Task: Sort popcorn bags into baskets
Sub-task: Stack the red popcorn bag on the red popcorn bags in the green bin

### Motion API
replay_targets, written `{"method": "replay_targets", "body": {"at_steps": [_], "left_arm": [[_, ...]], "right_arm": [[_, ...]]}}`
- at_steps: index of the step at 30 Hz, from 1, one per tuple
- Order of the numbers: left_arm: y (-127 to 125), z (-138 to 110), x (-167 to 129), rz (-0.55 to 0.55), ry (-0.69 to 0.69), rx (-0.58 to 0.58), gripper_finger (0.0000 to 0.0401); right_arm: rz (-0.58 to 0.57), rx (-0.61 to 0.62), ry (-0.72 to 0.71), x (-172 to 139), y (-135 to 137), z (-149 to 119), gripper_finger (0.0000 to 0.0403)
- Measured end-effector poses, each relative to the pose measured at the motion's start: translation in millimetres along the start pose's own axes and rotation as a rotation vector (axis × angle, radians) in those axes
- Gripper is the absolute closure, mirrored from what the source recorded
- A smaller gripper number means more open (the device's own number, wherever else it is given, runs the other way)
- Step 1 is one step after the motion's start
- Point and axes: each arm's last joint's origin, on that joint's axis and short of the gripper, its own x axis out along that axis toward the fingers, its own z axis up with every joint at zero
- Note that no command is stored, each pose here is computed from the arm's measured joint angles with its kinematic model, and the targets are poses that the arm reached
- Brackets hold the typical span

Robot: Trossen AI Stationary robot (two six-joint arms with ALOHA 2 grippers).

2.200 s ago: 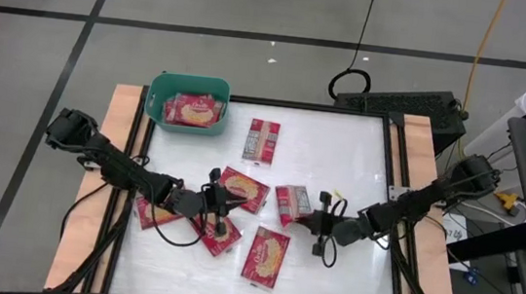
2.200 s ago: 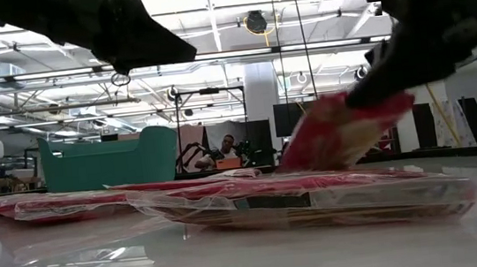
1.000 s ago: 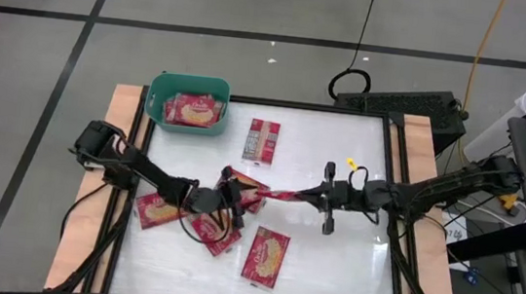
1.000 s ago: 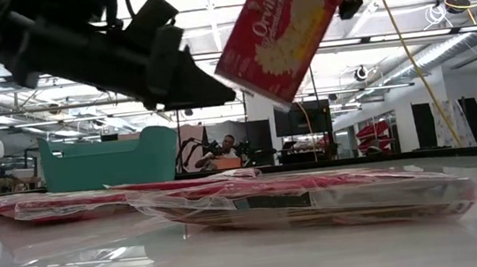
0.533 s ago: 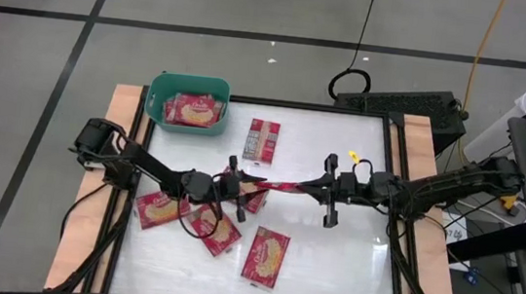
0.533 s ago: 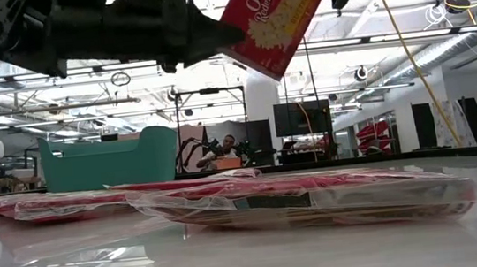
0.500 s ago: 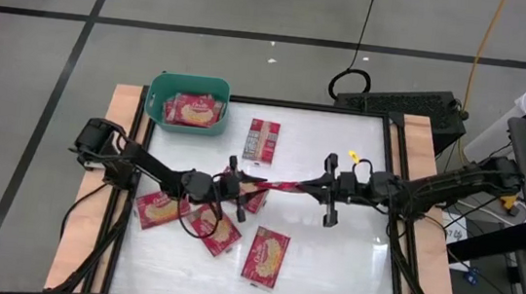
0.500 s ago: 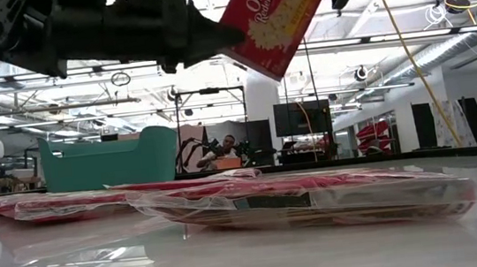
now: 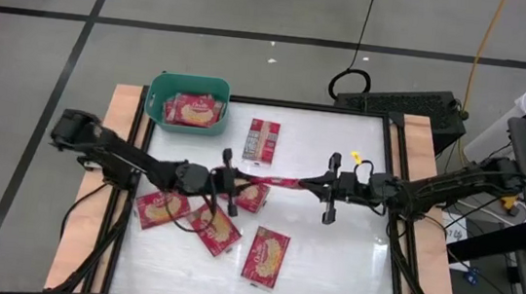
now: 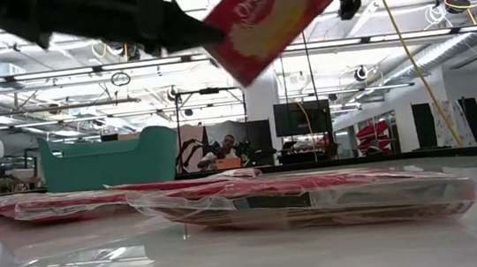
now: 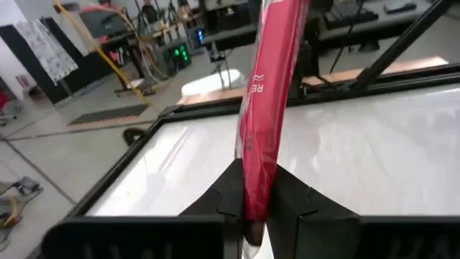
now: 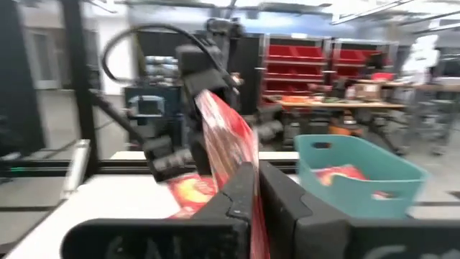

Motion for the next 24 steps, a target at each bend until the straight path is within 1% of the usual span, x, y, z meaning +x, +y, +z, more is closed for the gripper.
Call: {"method": "replay_targets", "body": {"at_steps": [3,8,11,14,17,21,24], "left_arm": [[18,14,-20,0.006,0.064,0.014,0.0379],[56,30,-57,0.052,0.146,0.016,0.0379],[80,34,-83,0.101,0.201,-0.004,0.0375],[100,35,-106,0.176,0.238,-0.075,0.0372],[116,44,-123,0.236,0.276,-0.127,0.0371],[136,58,-138,0.318,0.399,-0.110,0.0369],[152,66,-146,0.382,0.488,-0.099,0.0369]], "right_arm": [[-0.054,-0.018,-0.004,-7,-5,-2,0.0371],[-0.087,-0.026,0.000,-16,-13,-9,0.0336],[-0.099,-0.012,0.020,-20,-17,-17,0.0324],[-0.100,0.012,0.052,-24,-18,-27,0.0321],[-0.101,0.032,0.089,-27,-18,-37,0.0323],[-0.094,0.068,0.123,-29,-17,-46,0.0325],[-0.083,0.073,0.133,-30,-15,-48,0.0325]]}}
